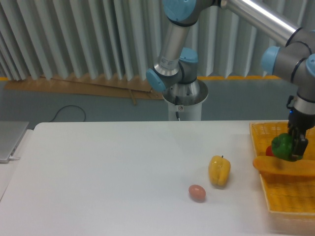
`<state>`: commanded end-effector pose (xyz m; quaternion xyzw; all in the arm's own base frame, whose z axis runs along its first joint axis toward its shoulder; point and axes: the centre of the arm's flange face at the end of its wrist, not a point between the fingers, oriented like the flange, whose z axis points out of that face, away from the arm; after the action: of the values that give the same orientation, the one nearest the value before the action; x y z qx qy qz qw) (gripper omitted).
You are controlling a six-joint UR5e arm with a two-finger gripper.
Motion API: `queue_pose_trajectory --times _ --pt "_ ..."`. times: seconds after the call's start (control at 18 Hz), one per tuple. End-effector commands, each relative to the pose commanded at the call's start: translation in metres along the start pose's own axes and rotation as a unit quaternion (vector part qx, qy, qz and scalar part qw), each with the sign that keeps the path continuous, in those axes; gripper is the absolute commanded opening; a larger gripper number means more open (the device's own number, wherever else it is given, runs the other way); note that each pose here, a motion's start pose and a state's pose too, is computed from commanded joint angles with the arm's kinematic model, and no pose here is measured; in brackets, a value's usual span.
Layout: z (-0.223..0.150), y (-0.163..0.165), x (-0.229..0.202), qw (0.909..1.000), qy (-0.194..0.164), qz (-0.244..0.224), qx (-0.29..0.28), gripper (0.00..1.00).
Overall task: Place the green peppers in a basket
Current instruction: 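Lower the green pepper into the basket beside the red pepper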
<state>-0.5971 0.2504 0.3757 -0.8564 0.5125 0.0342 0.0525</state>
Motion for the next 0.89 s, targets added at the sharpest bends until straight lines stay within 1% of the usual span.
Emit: queue_pose_trajectory --times 0.11,0.39,0.5,0.61,0.72,0.89 --pt "0.0 0.012 0.009 1.0 -0.006 -0.008 0.002 0.52" --pt "0.001 0.013 0.009 1.0 -0.005 -0.007 -0.004 0.51" --pt "0.002 0.016 0.013 1.0 -0.004 -0.004 -0.004 0.48" --pt "0.003 0.032 0.028 1.0 -0.001 0.002 -0.006 0.49" --pt "0.008 0.042 0.034 1.0 -0.003 0.002 -0.009 0.49" --pt "0.009 0.045 0.037 0.9999 -0.004 -0.002 -0.011 0.49"
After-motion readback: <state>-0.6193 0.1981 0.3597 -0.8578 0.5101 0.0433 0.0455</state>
